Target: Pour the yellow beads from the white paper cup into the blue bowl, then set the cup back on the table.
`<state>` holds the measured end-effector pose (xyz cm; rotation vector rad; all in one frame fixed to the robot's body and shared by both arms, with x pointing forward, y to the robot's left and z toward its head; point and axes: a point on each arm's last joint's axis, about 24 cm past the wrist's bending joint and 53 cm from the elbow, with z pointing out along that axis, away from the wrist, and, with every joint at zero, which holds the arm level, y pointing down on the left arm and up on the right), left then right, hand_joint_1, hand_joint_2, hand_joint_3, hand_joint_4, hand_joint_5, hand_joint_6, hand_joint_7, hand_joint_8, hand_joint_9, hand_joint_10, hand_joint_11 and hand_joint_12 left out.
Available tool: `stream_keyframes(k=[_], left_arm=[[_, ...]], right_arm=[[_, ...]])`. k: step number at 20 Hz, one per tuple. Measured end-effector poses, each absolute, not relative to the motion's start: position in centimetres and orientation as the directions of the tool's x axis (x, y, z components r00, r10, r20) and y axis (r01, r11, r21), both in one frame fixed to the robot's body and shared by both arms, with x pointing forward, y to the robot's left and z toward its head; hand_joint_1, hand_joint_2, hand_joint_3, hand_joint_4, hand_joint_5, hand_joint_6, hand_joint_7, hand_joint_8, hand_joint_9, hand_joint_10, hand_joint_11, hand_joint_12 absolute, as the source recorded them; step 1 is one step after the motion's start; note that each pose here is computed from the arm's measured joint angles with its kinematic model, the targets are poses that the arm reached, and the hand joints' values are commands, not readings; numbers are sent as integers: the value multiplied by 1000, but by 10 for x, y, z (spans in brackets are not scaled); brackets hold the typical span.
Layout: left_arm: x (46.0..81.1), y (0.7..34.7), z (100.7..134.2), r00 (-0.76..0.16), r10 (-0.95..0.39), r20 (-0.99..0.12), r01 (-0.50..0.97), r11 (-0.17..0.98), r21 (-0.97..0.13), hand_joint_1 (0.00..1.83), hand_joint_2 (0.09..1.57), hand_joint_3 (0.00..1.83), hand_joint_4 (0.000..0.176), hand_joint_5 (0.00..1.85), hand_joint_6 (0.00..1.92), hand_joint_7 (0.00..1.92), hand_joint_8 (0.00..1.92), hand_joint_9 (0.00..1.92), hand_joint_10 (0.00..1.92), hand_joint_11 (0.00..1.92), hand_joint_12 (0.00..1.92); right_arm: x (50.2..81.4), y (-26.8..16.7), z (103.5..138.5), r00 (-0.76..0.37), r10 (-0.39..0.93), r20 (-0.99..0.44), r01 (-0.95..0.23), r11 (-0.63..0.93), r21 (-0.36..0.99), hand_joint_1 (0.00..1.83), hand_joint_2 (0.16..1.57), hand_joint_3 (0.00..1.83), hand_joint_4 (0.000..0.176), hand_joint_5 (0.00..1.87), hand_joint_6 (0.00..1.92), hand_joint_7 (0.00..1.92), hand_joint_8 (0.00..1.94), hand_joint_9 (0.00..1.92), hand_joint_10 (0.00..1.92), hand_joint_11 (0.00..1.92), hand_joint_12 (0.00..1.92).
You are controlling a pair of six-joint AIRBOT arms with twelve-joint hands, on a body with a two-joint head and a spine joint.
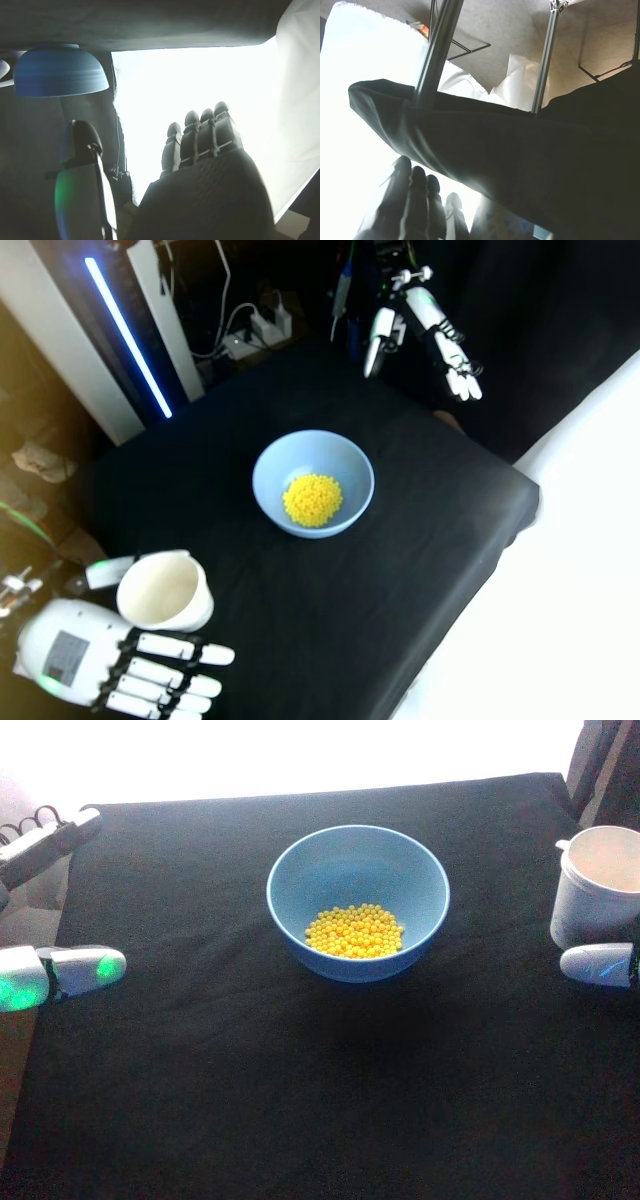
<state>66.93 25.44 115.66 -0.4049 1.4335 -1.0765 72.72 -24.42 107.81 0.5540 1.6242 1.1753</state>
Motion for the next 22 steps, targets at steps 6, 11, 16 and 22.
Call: stream_keyframes(k=[6, 11, 16, 22], left_arm=[[669, 255, 1157, -201, -783, -589, 348, 505, -790, 691, 953, 0, 92, 108, 1, 96, 0, 3, 1, 0, 0], [669, 254, 1156, -204, -783, -588, 348, 503, -791, 690, 951, 0, 79, 100, 1, 111, 3, 16, 4, 0, 0], [669, 252, 1154, -209, -783, -586, 347, 500, -793, 683, 947, 0, 96, 103, 3, 107, 15, 11, 4, 0, 0], [669, 252, 1154, -210, -784, -584, 347, 499, -794, 680, 947, 0, 99, 97, 0, 90, 3, 0, 0, 0, 0]], right_arm=[[727, -238, 1077, -383, 806, -450, -197, 405, 893, 324, 744, 0, 176, 0, 0, 0, 0, 0, 0, 0, 0], [733, -242, 1088, -362, 817, -450, -214, 397, 893, 285, 743, 0, 176, 0, 0, 0, 0, 0, 0, 0, 0], [734, -238, 1090, -362, 817, -448, -224, 391, 893, 268, 707, 0, 176, 0, 0, 0, 0, 0, 0, 0, 0], [735, -240, 1091, -358, 818, -451, -225, 393, 892, 282, 739, 0, 176, 0, 0, 0, 0, 0, 0, 0, 0]])
